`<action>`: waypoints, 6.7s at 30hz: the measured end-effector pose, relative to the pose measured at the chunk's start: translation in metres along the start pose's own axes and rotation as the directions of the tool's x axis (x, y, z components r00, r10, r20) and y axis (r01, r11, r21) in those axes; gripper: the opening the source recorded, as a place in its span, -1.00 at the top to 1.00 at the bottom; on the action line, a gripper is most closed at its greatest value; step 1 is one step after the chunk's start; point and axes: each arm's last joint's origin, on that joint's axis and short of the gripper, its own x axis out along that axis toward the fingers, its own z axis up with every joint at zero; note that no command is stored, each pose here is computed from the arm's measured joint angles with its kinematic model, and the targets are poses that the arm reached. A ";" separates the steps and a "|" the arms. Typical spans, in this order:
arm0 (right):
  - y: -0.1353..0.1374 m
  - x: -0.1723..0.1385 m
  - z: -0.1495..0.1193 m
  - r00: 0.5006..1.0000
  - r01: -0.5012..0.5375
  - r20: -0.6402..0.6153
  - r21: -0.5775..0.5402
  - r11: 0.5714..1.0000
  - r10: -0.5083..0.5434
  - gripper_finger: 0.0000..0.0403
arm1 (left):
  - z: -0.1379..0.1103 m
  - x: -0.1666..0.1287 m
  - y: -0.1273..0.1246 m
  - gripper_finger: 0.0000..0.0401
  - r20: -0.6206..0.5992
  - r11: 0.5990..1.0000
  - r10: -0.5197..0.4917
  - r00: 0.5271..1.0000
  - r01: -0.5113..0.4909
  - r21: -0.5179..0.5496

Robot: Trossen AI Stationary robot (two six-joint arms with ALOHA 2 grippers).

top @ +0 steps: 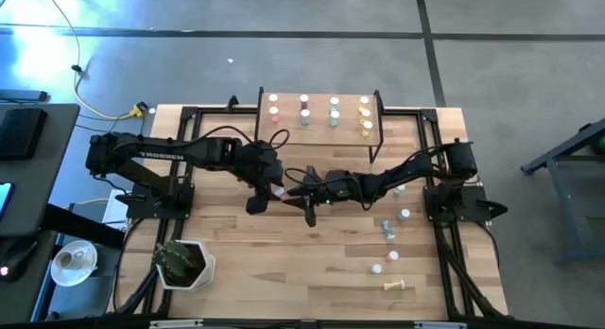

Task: Pick and place medicine bottles onto shelf by color
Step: Put the pink pill bottle on the shelf aligned with the other pink pill bottles

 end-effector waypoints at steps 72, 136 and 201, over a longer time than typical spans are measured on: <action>-0.004 -0.043 0.058 0.999 0.052 0.002 -0.068 0.996 -0.051 -0.02 | -0.004 -0.021 0.032 0.43 -0.086 0.980 0.188 0.978 -0.193 -0.050; -0.071 -0.085 0.077 0.939 0.300 -0.154 -0.073 0.951 -0.308 -0.02 | 0.069 -0.078 0.160 0.43 -0.442 0.927 0.261 0.859 -0.351 -0.135; -0.071 -0.085 0.077 0.938 0.299 -0.157 -0.080 0.951 -0.308 -0.02 | 0.064 -0.047 0.176 0.18 -0.537 0.920 0.250 0.806 -0.371 -0.129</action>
